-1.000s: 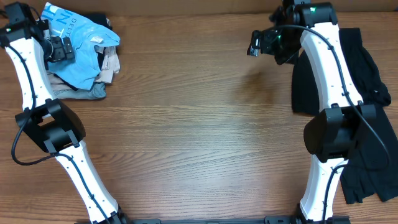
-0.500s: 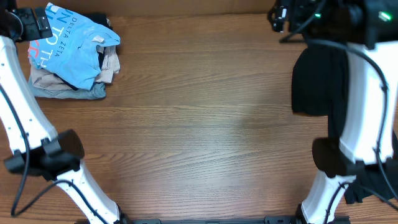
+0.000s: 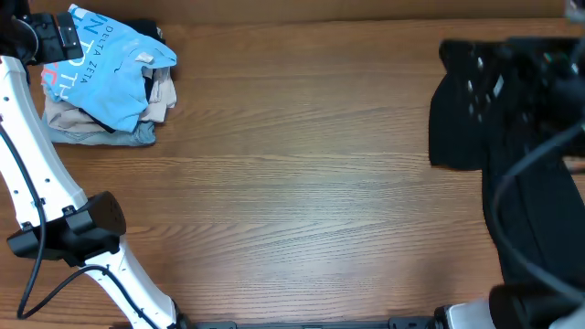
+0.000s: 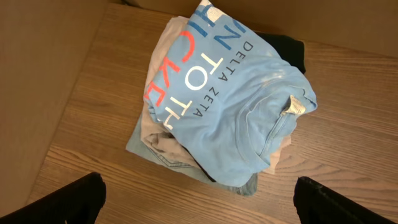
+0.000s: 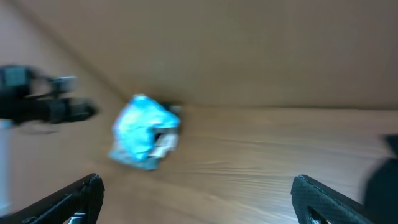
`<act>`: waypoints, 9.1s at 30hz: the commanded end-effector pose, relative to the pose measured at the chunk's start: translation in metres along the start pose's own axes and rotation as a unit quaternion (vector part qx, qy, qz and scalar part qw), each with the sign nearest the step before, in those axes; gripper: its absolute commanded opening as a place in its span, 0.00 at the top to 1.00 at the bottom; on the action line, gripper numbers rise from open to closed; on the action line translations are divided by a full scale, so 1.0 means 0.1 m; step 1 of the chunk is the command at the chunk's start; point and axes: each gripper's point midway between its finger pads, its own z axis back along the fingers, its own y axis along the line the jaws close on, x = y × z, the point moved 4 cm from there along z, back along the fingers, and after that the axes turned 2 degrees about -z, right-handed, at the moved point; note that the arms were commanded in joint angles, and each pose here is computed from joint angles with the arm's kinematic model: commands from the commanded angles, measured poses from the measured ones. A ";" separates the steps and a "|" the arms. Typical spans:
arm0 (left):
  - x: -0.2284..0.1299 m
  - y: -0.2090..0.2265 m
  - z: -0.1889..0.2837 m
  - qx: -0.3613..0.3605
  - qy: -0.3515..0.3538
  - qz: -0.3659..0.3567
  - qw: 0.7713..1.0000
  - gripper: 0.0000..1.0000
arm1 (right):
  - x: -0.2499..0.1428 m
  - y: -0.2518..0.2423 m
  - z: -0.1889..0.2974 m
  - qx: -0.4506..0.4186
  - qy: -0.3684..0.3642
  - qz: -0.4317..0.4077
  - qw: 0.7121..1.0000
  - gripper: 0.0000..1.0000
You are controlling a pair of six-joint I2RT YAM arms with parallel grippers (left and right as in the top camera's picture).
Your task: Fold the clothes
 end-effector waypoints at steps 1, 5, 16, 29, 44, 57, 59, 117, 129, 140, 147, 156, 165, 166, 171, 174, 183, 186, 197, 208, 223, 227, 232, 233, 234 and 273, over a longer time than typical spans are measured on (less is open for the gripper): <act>0.00 0.00 -0.01 -0.005 0.000 0.011 1.000 0.00 | -0.06 0.29 0.23 0.080 -0.002 0.002 0.997 0.00; 0.00 0.00 -0.01 -0.005 0.000 0.011 1.000 0.00 | -0.09 0.35 0.37 0.083 -0.015 0.009 0.996 0.00; 0.00 0.00 -0.01 -0.005 0.000 0.011 1.000 0.00 | 0.05 -0.09 0.15 -0.057 -0.030 0.083 0.994 0.00; 0.00 0.00 -0.01 -0.005 0.000 0.011 1.000 0.00 | 0.08 -0.70 -0.55 -0.159 -0.001 0.078 0.984 0.00; 0.00 0.00 -0.01 -0.005 0.000 0.011 1.000 0.00 | -0.89 -1.28 -0.86 -0.161 -0.100 0.100 0.977 0.00; 0.00 0.00 -0.01 -0.005 0.000 0.011 1.000 0.00 | -2.19 -1.71 -0.78 -0.154 -0.200 0.123 0.960 0.00; 0.00 0.00 -0.01 -0.005 0.000 0.011 1.000 0.00 | -2.32 -1.74 -0.78 -0.152 -0.206 0.125 0.958 0.00; 0.00 0.00 -0.01 -0.005 0.000 0.011 1.000 0.00 | -3.18 -2.05 -0.84 -0.176 -0.223 0.124 0.951 0.00; 0.02 -0.08 0.08 -0.010 -0.008 0.004 1.000 0.00 | -3.18 -2.05 -0.84 -0.176 -0.223 0.124 0.951 0.00; -0.36 -0.72 0.50 -0.058 0.023 -0.056 0.997 0.00 | -3.18 -2.05 -0.84 -0.176 -0.223 0.124 0.951 0.00; -0.90 -1.25 0.80 -0.105 0.060 -0.125 0.985 0.00 | -3.18 -2.05 -0.84 -0.176 -0.223 0.124 0.951 0.00; -1.39 -1.27 0.96 -0.119 0.067 -0.140 0.981 0.00 | -3.18 -2.05 -0.84 -0.176 -0.223 0.124 0.951 0.00; -1.57 -1.40 0.90 -0.203 -0.092 -0.111 0.969 0.00 | -3.18 -2.05 -0.84 -0.176 -0.223 0.124 0.951 0.00; -1.60 -1.42 0.90 -0.212 -0.112 -0.112 0.964 0.00 | -3.18 -2.05 -0.84 -0.176 -0.223 0.124 0.951 0.00; -1.87 -1.43 0.84 -0.220 -0.201 -0.113 0.948 0.00 | -3.18 -2.05 -0.84 -0.176 -0.223 0.124 0.951 0.00; -2.07 -1.41 0.79 -0.218 -0.249 -0.112 0.937 0.00 | -3.18 -2.05 -0.84 -0.176 -0.223 0.124 0.951 0.00; -2.59 -1.34 0.67 -0.197 -0.389 -0.104 0.894 0.00 | -3.18 -2.05 -0.84 -0.176 -0.223 0.124 0.951 0.00; -2.74 -1.30 0.64 -0.184 -0.411 -0.098 0.887 0.00 | -3.18 -2.05 -0.84 -0.176 -0.223 0.124 0.951 0.00; -3.06 -1.27 0.43 -0.171 -0.442 -0.091 0.876 0.00 | -3.18 -2.05 -0.84 -0.176 -0.223 0.124 0.951 0.00; -3.24 -1.29 0.25 -0.171 -0.424 -0.096 0.884 0.00 | -3.18 -2.05 -0.84 -0.176 -0.223 0.124 0.951 0.00; -3.25 -1.29 0.23 -0.173 -0.419 -0.097 0.886 0.00 | -3.18 -2.05 -0.84 -0.176 -0.223 0.124 0.951 0.00; -3.25 -1.29 0.23 -0.173 -0.419 -0.097 0.886 0.00 | -3.18 -2.05 -0.84 -0.176 -0.223 0.124 0.951 0.00; -3.25 -1.29 0.23 -0.173 -0.419 -0.097 0.886 0.00 | -3.18 -2.05 -0.84 -0.176 -0.223 0.124 0.951 0.00; -3.25 -1.29 0.23 -0.173 -0.419 -0.097 0.886 0.00 | -3.18 -2.05 -0.84 -0.176 -0.223 0.124 0.951 0.00; -3.25 -1.29 0.23 -0.173 -0.419 -0.097 0.886 0.00 | -3.18 -2.05 -0.84 -0.176 -0.223 0.124 0.951 0.00; -3.25 -1.29 0.23 -0.173 -0.419 -0.097 0.886 0.00 | -3.18 -2.05 -0.84 -0.176 -0.223 0.124 0.951 0.00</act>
